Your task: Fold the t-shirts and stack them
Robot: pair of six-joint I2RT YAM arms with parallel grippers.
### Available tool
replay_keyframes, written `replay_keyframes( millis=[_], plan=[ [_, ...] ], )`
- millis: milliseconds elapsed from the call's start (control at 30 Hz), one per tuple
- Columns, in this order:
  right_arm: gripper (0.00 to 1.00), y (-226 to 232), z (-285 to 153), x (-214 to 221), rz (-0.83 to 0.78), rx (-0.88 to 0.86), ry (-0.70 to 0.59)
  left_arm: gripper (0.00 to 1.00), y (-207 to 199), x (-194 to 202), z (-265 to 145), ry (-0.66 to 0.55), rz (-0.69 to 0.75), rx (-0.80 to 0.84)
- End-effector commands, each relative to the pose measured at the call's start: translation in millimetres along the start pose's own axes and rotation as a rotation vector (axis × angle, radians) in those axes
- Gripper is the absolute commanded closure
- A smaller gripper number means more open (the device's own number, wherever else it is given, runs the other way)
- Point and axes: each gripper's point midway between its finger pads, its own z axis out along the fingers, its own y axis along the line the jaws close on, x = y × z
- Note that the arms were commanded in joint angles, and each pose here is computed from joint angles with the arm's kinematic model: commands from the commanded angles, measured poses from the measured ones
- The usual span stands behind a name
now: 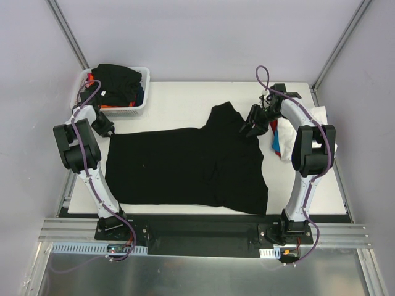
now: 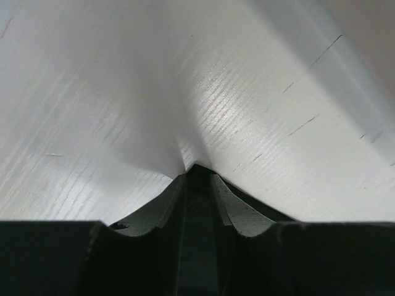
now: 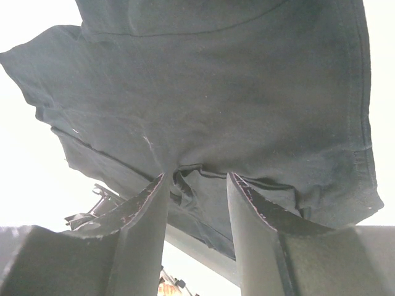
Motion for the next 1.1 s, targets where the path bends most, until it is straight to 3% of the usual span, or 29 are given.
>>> replay_keyframes(
  millis=[0, 567, 833, 1067],
  plan=[
    [0.55, 18.2, -23.2, -1.9, -0.053, -0.013, -0.043, 0.77, 34.8, 14.5, -1.9, 0.044, 0.046, -0.146],
    [0.55, 22.7, -15.7, 0.6, -0.056, -0.011, -0.028, 0.77, 21.6, -0.1, -18.2, 0.008, 0.035, -0.104],
    [0.55, 24.3, -12.4, 1.7, -0.056, -0.016, -0.023, 0.75, 8.6, -31.3, -51.5, -0.111, 0.051, -0.099],
    [0.55, 23.4, -12.1, 3.5, -0.058, -0.009, -0.023, 0.75, 20.7, -12.6, -32.5, -0.041, 0.047, -0.134]
  ],
)
